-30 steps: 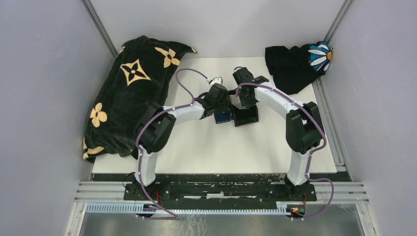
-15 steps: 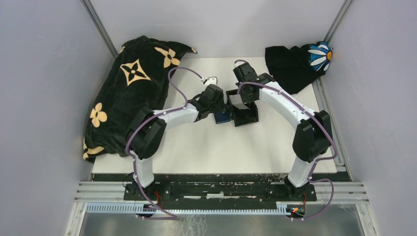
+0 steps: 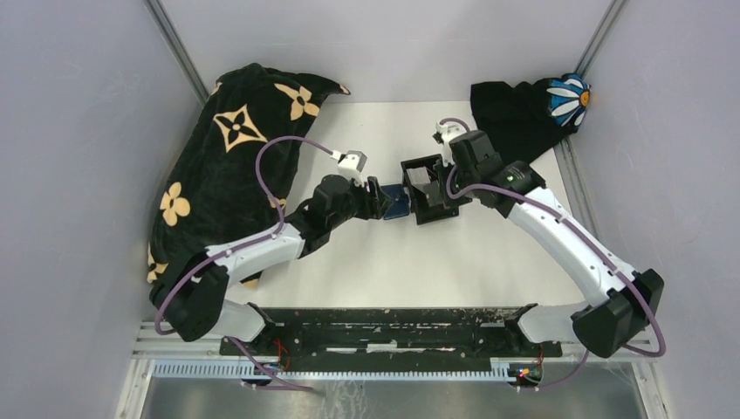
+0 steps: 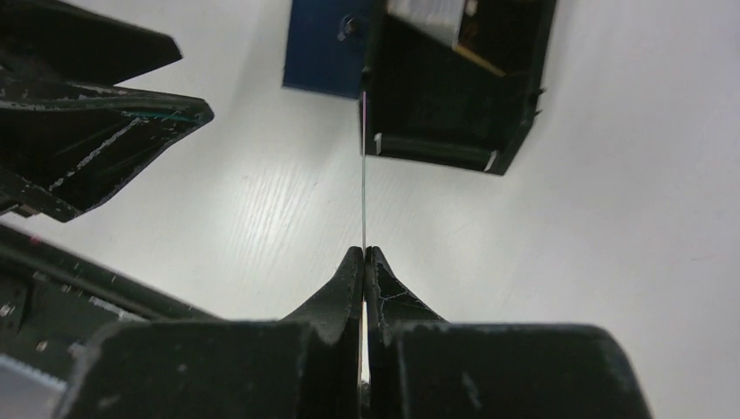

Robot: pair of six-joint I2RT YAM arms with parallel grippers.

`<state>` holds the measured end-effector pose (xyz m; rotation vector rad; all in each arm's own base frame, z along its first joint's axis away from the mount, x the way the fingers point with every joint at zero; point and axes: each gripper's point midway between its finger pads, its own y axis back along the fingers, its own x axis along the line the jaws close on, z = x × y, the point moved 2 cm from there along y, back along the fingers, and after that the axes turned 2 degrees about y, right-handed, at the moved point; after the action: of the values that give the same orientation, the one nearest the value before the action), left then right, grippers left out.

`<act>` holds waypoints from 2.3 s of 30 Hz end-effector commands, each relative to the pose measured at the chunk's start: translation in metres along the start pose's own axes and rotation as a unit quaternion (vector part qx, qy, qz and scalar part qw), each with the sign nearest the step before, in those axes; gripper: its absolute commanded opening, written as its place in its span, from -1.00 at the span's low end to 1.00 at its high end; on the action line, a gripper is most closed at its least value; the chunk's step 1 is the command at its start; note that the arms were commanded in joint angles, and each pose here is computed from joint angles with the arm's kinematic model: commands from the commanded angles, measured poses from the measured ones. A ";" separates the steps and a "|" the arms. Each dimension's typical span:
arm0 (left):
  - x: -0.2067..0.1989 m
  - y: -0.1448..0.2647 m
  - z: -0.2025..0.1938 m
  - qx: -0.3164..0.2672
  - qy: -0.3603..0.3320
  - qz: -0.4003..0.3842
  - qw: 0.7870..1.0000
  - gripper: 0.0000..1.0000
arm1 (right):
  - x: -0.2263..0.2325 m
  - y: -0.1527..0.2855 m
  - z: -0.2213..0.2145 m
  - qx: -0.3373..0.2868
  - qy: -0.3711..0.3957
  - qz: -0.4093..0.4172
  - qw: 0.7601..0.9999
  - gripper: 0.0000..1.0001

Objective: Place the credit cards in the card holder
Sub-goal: Pick up the credit card from the storage box.

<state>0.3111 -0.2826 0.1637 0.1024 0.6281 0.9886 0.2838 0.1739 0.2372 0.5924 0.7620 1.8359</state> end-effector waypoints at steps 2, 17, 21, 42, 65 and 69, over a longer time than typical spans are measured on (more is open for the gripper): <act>-0.056 0.034 0.013 -0.027 -0.072 -0.189 0.979 0.25 | 0.035 0.028 -0.022 0.002 -0.018 0.127 0.992 -0.98; -0.094 0.081 -0.016 0.018 -0.114 -0.353 0.928 0.39 | 0.074 0.069 -0.078 0.051 -0.047 0.285 0.956 -0.98; -0.100 0.085 -0.022 0.034 -0.118 -0.380 0.917 0.42 | 0.080 0.071 -0.082 0.059 -0.052 0.307 0.948 -0.98; -0.116 0.096 -0.054 0.114 -0.111 -0.465 0.871 -0.27 | 0.094 0.037 -0.074 0.080 -0.077 0.330 0.937 -0.98; -0.044 0.029 -0.023 0.004 -0.068 -0.164 0.984 -0.94 | 0.055 -0.018 -0.023 -0.023 -0.083 0.187 0.978 -0.02; -0.024 0.019 -0.012 -0.032 -0.040 -0.092 0.994 -0.94 | 0.051 -0.044 -0.005 -0.037 -0.079 0.157 0.984 -0.17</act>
<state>0.2488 -0.3115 0.1650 0.1144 0.5268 0.5842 0.2433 0.2219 0.1875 0.9936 0.6235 2.0765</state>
